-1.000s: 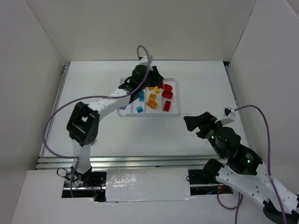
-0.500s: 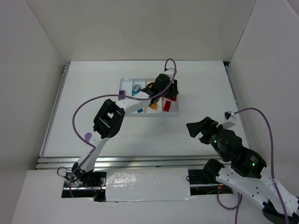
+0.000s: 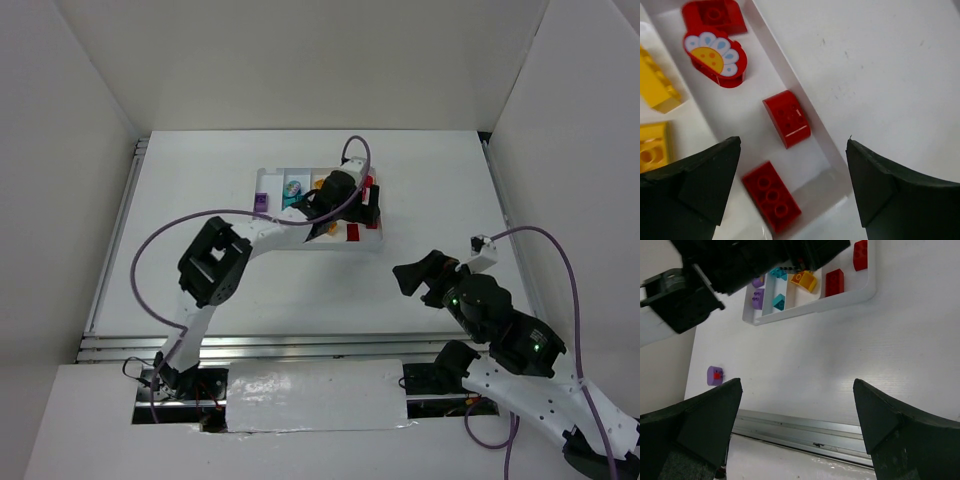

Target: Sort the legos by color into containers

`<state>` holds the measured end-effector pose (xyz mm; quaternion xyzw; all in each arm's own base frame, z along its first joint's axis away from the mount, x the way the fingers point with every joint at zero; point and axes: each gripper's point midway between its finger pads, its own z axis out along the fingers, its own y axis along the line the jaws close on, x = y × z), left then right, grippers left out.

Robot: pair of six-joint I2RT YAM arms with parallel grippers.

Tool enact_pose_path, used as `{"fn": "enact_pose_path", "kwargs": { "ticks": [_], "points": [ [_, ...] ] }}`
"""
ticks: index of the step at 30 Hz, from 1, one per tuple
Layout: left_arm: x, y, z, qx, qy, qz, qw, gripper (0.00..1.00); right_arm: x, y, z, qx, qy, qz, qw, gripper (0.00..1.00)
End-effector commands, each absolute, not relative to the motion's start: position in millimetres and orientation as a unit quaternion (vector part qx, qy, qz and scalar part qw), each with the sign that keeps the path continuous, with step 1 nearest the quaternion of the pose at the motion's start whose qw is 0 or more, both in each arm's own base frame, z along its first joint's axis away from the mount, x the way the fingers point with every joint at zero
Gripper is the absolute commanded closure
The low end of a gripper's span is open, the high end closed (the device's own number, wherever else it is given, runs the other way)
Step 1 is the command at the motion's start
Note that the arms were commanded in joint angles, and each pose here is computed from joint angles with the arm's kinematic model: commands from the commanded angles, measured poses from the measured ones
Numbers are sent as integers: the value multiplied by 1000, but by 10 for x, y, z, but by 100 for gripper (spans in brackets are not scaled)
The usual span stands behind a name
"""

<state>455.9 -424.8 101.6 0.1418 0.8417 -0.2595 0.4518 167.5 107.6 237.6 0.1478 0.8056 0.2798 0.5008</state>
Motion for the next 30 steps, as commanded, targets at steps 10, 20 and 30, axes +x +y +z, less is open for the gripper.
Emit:
{"fn": "enact_pose_path", "kwargs": {
  "ticks": [10,20,30],
  "points": [
    [4145,-2252,3230,-158,779,-89,601,0,1829,1434,2322,76,811,289,504,0],
    [2816,153,1416,-492,792,51,357,0,1881,1965,2192,-5,818,333,469,0],
    [2571,262,655,-445,847,41,288,1,1808,2115,2050,-27,823,354,444,0]
  ]
}}
